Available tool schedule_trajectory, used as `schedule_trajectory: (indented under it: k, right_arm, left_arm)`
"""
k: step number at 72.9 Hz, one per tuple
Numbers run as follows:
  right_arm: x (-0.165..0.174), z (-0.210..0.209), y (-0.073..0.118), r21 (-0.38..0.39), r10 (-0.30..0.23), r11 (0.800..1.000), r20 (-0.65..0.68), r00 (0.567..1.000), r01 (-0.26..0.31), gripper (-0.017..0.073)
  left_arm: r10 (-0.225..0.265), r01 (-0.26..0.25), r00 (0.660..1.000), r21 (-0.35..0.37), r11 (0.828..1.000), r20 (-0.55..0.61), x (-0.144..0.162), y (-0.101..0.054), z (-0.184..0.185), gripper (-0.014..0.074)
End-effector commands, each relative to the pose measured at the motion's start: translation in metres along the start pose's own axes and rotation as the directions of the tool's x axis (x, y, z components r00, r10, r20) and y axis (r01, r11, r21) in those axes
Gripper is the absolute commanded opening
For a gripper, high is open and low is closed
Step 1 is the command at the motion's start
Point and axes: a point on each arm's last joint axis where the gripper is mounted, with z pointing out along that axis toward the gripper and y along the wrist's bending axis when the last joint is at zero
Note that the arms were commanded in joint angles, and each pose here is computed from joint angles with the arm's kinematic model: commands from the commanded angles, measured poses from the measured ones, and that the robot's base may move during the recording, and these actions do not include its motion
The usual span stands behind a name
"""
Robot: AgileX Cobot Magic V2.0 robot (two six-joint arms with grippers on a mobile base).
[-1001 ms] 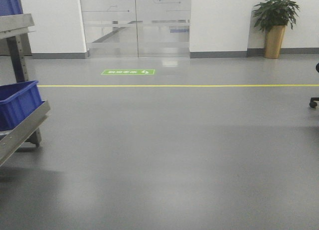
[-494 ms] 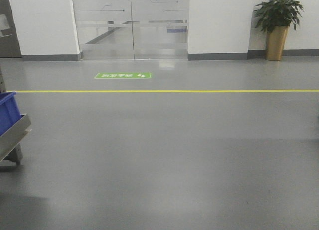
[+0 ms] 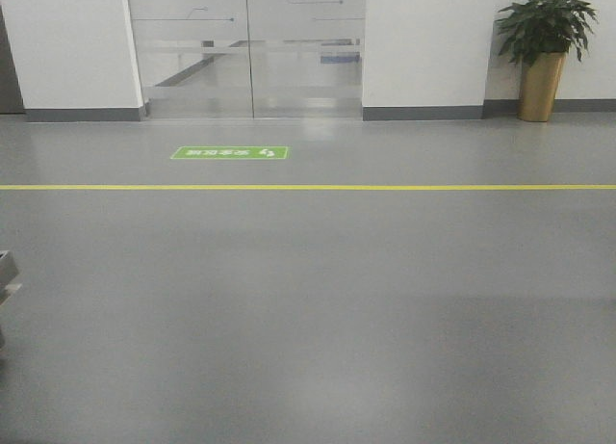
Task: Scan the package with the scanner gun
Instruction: 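Drive the base forward along the aisle toward the red table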
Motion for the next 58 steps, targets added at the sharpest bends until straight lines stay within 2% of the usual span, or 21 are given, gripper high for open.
schedule_trajectory:
  k: [1, 58]
  right_arm:
    - [-0.002, -0.0002, -0.0002, 0.003, -0.004, 1.0, 0.024, 1.0, 0.004, -0.0169]
    - [-0.002, -0.0002, -0.0002, 0.003, -0.004, 1.0, 0.024, 1.0, 0.004, -0.0169]
  left_arm:
    - [0.001, -0.001, 1.0, 0.002, 1.0, 0.019, -0.0025, -0.0001, -0.0005, -0.0101]
    - [0.001, -0.001, 1.0, 0.002, 1.0, 0.019, -0.0025, -0.0001, -0.0005, -0.0101]
